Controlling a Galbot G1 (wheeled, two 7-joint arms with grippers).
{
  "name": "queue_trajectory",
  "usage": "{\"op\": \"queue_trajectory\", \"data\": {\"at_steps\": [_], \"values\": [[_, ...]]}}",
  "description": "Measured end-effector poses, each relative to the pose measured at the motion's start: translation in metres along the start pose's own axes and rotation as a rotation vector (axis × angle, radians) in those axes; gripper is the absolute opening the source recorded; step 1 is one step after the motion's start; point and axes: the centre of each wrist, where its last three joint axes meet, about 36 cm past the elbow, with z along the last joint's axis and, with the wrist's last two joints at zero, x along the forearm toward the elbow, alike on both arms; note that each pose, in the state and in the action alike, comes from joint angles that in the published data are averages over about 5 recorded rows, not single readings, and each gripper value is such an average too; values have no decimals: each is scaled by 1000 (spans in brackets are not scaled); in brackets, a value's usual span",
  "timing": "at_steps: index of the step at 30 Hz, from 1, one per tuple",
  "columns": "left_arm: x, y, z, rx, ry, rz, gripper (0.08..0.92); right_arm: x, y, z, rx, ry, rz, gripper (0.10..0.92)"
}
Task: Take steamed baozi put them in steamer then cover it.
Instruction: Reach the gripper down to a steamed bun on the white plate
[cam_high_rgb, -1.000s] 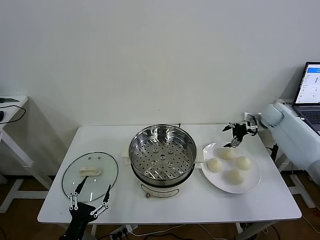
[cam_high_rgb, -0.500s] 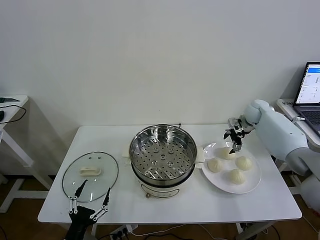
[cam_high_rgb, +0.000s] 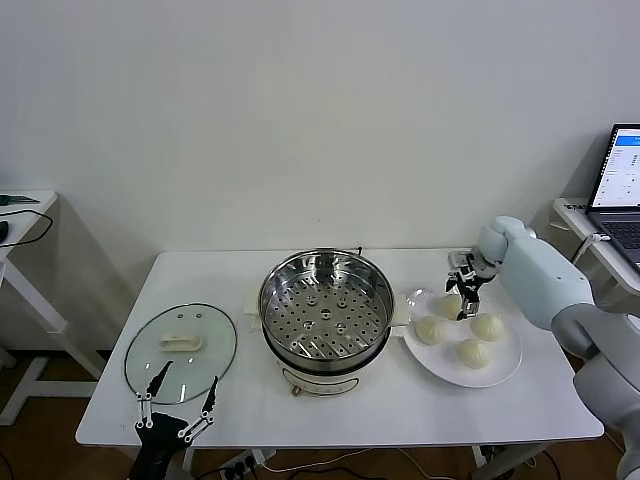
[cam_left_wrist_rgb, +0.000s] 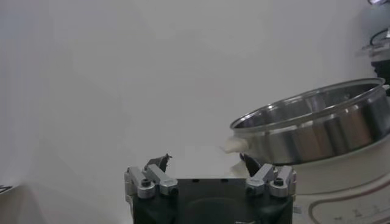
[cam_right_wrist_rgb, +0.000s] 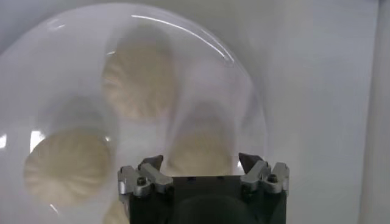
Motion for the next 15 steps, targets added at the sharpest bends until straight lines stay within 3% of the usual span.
{"op": "queue_trajectory", "data": {"at_steps": [4,10,15], "values": [[1,-1,2,3,9,-3,823,-3,1,0,1,6,5,804],[1,0,1,2,9,-15,823,-6,5,3,4,8,17,671],[1,1,1,1,10,-22,823,-3,5,3,17,4,40,622]]}}
